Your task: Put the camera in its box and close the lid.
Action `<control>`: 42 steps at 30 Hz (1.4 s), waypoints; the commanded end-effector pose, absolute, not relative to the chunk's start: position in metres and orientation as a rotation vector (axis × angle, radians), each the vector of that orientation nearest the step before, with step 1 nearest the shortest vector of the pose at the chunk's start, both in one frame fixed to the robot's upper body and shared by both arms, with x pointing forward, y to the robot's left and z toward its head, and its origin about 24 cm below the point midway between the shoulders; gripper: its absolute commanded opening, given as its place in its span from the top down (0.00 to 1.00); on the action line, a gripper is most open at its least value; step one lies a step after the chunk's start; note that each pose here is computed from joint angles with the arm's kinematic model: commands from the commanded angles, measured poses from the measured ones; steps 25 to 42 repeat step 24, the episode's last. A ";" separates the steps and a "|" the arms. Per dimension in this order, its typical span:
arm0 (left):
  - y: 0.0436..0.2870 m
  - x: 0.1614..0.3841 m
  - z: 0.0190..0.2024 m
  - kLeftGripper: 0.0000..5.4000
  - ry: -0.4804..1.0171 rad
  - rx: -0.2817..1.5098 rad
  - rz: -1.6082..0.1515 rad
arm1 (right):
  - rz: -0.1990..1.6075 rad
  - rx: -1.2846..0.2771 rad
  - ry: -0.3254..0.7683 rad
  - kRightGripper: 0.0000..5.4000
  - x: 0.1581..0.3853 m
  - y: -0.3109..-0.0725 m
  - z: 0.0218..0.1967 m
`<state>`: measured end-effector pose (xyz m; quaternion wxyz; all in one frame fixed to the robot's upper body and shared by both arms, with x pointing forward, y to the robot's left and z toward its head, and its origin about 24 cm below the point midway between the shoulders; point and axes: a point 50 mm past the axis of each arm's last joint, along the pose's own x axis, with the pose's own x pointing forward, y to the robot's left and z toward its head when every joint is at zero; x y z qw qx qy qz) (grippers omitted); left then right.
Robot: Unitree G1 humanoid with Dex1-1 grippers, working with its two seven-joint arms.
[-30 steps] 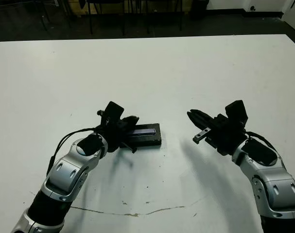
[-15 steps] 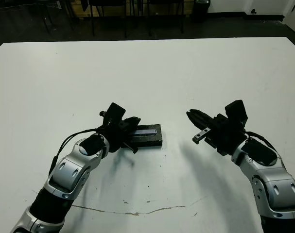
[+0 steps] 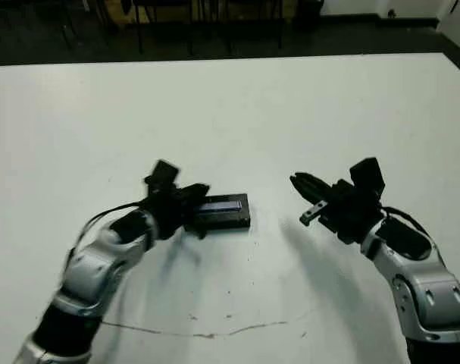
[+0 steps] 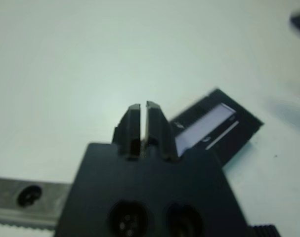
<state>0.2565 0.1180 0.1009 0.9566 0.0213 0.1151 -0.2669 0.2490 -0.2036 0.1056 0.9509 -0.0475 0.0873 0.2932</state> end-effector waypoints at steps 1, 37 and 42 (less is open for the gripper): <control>0.153 0.244 0.115 1.00 0.146 0.022 -0.478 | 0.568 -0.089 0.194 1.00 0.247 -0.205 0.100; 0.225 0.200 0.101 1.00 -0.260 -0.018 0.105 | 0.345 -0.020 -0.064 1.00 0.231 -0.175 0.103; 0.225 0.200 0.101 1.00 -0.260 -0.018 0.105 | 0.345 -0.020 -0.064 1.00 0.231 -0.175 0.103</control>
